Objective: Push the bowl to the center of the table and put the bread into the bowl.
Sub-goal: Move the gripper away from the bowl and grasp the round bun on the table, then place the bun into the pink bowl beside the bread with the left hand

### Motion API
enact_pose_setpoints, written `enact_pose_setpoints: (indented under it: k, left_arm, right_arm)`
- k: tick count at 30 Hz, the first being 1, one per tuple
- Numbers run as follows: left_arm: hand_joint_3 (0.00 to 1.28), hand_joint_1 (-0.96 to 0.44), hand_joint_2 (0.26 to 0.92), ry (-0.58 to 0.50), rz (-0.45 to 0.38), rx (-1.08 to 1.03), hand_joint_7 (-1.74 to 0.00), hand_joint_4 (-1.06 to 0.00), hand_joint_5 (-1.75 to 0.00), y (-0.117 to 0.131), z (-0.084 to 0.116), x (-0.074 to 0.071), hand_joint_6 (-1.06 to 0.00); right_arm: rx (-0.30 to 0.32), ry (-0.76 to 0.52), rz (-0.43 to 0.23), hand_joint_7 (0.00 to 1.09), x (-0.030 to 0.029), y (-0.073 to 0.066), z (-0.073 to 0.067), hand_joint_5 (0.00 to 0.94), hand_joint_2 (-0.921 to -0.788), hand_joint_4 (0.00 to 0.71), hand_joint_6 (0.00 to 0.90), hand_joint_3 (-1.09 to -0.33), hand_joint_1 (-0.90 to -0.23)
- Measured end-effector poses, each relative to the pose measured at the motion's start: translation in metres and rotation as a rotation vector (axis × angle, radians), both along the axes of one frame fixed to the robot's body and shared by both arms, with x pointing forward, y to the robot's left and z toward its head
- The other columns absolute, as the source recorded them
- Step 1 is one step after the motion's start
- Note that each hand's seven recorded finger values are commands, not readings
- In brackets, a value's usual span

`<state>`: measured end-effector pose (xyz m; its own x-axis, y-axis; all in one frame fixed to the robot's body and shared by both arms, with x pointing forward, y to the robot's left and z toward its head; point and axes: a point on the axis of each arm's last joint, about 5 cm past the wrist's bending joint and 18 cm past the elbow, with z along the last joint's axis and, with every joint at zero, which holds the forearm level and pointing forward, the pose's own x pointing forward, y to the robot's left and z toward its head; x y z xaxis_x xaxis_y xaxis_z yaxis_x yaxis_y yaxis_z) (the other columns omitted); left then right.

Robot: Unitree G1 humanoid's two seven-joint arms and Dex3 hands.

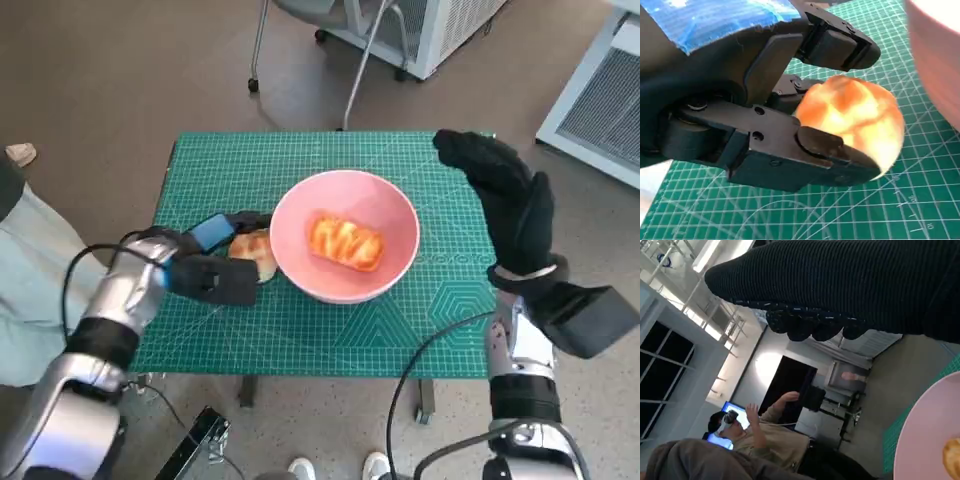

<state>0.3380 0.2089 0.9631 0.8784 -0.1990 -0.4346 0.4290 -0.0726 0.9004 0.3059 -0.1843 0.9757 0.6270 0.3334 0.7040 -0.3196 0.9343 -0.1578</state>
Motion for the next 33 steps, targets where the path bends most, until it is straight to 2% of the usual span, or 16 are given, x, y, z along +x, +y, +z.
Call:
enact_pose_setpoints:
  k: [3,4,5,6,8,11,14,20,27,33]
  left_arm:
    - [0.02,0.0,0.894,-0.014,-0.014,0.036,-0.1,-0.47,-0.05,-0.004,-0.001,0.002,-0.64]
    - [0.08,-0.13,0.904,-0.02,-0.02,0.046,-0.55,-0.57,-0.09,-0.005,-0.003,0.002,-0.61]
    - [0.13,-0.08,0.91,-0.025,-0.025,0.055,-0.83,-0.53,-0.54,-0.005,-0.004,0.002,-0.58]
    - [0.15,-0.05,0.914,-0.032,-0.031,0.063,-0.99,-0.52,-0.81,-0.005,-0.005,0.002,-0.57]
    - [0.14,-0.03,0.917,-0.047,-0.044,0.073,-1.06,-0.55,-1.07,-0.004,-0.008,0.001,-0.59]
    - [0.11,-0.01,0.92,-0.084,-0.062,0.061,-1.02,-0.59,-1.28,-0.001,-0.009,0.0,-0.64]
    - [0.1,0.0,0.918,-0.105,-0.077,0.053,-0.98,-0.59,-1.37,0.003,-0.009,-0.001,-0.67]
    - [0.08,0.0,0.919,-0.127,-0.068,0.055,-0.96,-0.6,-1.38,0.012,-0.004,-0.001,-0.71]
    - [0.06,0.0,0.917,-0.171,0.031,0.054,-0.97,-0.63,-1.32,0.035,0.012,-0.002,-0.74]
    - [0.04,0.0,0.911,-0.271,0.098,0.047,-1.0,-0.69,-1.23,0.052,0.037,-0.003,-0.73]
  right_arm:
    - [0.001,-0.004,-0.002,0.76,-0.0007,0.0,0.0,0.023,-0.921,0.374,-0.001,-0.811,-0.57]
    - [0.001,-0.004,-0.003,0.76,-0.001,0.0,0.0,0.023,-0.921,0.374,-0.001,-0.811,-0.571]
    - [0.001,-0.005,-0.002,0.76,-0.0012,0.0,0.0,0.022,-0.921,0.374,-0.001,-0.81,-0.571]
    - [0.001,-0.004,-0.003,0.76,-0.0014,0.0,0.0,0.023,-0.921,0.374,-0.001,-0.81,-0.572]
    - [0.002,-0.003,-0.004,0.76,-0.0019,0.0,-0.001,0.023,-0.921,0.374,-0.001,-0.809,-0.571]
    - [0.004,0.001,-0.01,0.76,-0.0026,-0.001,-0.002,0.023,-0.921,0.375,-0.001,-0.809,-0.57]
    - [0.006,0.002,-0.016,0.76,-0.003,-0.001,-0.003,0.024,-0.921,0.376,-0.001,-0.809,-0.571]
    - [0.012,0.001,-0.028,0.76,-0.0032,-0.002,-0.004,0.024,-0.921,0.377,-0.001,-0.81,-0.57]
    - [0.016,0.002,-0.032,0.76,-0.0033,-0.002,-0.005,0.024,-0.921,0.377,-0.001,-0.811,-0.568]
    - [0.014,0.002,-0.035,0.76,-0.0032,-0.002,-0.005,0.024,-0.921,0.376,-0.001,-0.813,-0.569]
